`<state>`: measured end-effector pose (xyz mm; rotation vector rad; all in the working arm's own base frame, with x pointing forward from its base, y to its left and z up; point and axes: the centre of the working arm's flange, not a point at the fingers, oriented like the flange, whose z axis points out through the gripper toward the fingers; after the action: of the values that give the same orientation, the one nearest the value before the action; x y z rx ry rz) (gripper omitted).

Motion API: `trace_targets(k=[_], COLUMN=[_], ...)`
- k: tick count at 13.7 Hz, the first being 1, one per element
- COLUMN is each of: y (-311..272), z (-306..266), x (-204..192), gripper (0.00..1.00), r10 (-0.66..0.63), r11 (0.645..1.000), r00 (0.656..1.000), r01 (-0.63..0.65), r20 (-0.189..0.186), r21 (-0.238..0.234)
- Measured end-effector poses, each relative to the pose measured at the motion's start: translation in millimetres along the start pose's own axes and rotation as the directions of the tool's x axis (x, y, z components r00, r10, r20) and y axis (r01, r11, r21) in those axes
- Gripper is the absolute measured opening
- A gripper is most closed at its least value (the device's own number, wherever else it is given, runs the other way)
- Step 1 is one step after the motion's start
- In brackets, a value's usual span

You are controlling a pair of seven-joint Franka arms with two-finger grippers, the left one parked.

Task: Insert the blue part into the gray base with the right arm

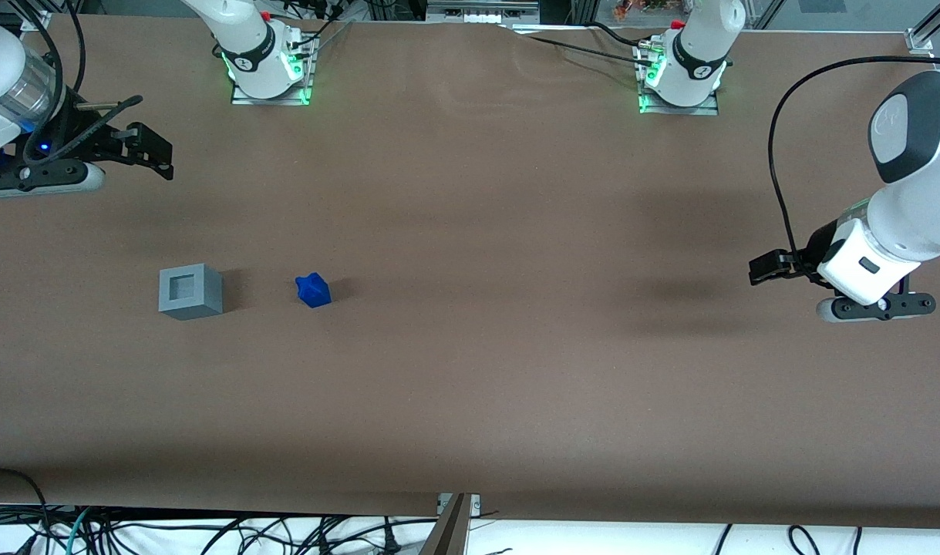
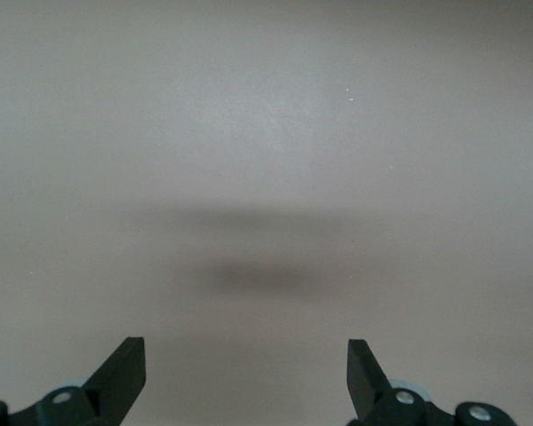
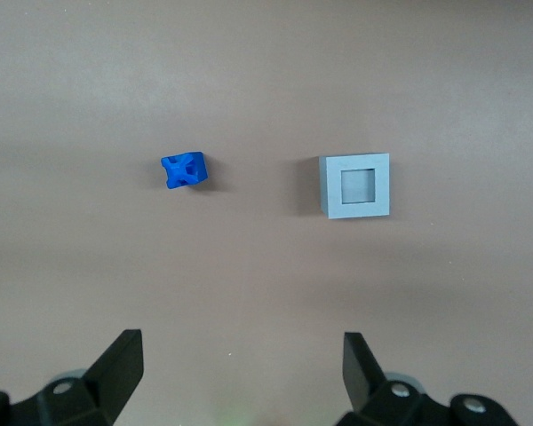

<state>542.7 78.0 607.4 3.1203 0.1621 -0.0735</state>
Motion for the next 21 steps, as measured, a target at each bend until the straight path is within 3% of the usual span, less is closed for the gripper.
trace_targets(k=[21], y=[-12.3], z=[-0.2], x=[-1.2], gripper=[1.00], r10=[-0.022], r11=[1.000], r00=[1.000], r01=[0.022], r20=[0.002], r21=[0.000])
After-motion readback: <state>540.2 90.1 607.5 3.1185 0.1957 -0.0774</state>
